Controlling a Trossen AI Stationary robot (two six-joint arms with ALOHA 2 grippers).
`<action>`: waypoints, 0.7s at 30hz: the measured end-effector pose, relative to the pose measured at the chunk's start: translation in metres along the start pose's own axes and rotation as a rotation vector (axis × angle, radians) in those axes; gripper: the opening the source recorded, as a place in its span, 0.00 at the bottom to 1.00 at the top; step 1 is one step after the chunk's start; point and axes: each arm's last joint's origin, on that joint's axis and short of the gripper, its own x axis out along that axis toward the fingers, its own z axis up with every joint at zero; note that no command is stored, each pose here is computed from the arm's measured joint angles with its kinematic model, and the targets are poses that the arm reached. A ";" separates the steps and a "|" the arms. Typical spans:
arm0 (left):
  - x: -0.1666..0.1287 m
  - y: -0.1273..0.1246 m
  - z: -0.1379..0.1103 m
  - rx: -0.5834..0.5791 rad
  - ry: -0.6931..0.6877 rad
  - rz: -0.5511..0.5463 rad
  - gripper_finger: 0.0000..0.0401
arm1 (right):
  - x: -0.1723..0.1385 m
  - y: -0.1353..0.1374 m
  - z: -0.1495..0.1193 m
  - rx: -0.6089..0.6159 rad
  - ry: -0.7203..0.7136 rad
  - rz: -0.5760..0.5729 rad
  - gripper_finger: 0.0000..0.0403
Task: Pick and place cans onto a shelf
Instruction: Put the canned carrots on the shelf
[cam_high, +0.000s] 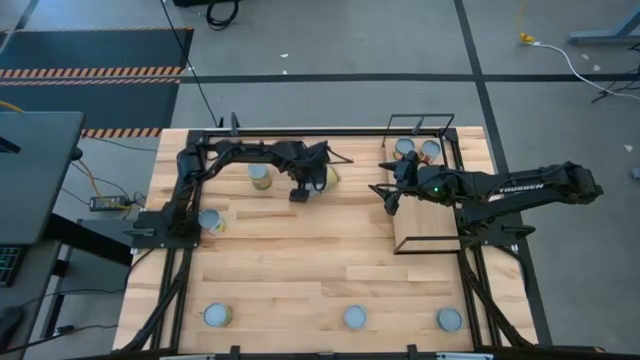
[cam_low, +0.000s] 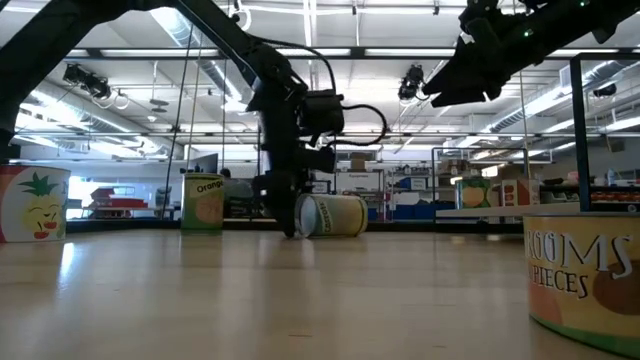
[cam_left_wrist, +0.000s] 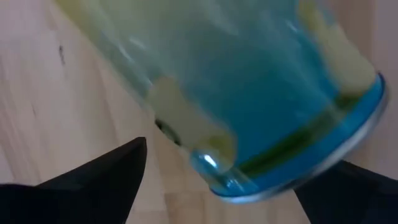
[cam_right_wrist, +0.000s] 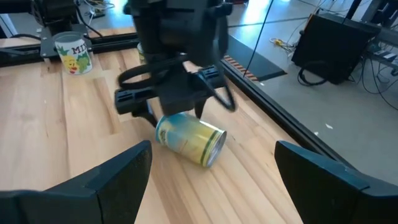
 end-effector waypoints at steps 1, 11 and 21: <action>0.000 -0.004 0.002 -0.003 0.004 0.005 0.91 | 0.000 0.000 0.000 -0.001 0.001 0.000 0.86; -0.003 -0.029 0.017 -0.254 -0.030 -0.046 0.62 | 0.000 0.000 -0.001 -0.005 0.008 -0.001 0.86; -0.006 -0.041 0.038 -0.385 -0.163 -0.025 0.41 | 0.000 0.000 -0.001 -0.001 0.008 -0.001 0.86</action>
